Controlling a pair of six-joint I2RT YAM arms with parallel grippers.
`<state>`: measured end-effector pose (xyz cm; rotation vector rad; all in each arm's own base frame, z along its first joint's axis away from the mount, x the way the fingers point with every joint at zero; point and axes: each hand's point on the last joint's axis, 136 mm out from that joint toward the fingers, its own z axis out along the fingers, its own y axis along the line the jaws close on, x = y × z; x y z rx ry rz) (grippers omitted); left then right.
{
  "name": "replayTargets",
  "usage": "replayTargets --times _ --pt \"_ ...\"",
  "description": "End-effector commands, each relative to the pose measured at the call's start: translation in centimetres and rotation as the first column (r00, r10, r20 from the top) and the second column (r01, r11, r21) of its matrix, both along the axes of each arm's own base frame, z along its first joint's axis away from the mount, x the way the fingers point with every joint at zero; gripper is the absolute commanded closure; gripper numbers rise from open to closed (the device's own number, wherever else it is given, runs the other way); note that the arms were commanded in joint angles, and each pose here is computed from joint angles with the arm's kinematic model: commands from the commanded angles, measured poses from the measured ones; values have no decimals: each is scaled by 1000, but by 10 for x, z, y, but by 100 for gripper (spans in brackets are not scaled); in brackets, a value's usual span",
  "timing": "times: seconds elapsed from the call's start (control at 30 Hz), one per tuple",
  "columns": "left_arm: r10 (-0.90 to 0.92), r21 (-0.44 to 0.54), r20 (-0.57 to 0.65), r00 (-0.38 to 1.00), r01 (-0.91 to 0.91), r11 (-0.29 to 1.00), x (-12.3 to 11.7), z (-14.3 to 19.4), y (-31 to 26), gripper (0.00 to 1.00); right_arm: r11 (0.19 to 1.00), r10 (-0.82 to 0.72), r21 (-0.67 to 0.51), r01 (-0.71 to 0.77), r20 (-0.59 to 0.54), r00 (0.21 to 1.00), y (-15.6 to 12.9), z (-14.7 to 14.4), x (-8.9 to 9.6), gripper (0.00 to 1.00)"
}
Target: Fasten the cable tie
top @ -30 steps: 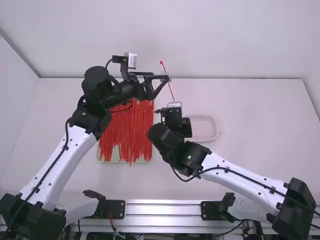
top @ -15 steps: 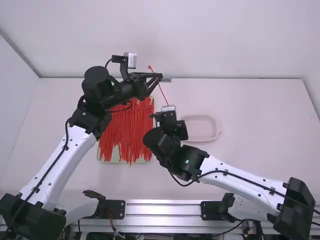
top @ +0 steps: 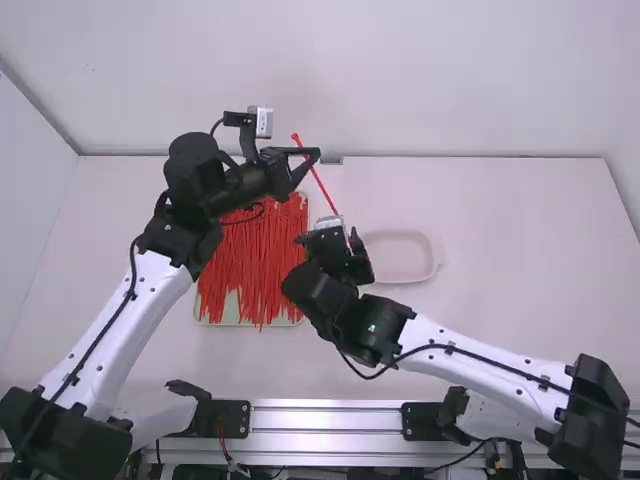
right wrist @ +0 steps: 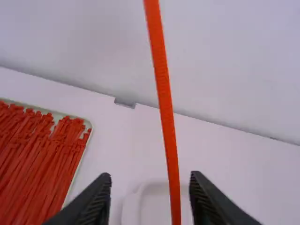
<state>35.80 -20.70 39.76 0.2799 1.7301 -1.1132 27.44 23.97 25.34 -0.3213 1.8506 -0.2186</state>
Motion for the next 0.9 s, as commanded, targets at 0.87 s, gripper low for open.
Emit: replayTargets --times 0.87 --pt "-15 193 19 1000 11 981 3 -33 53 99 829 543 140 -542 37 839 10 88 -98 2"
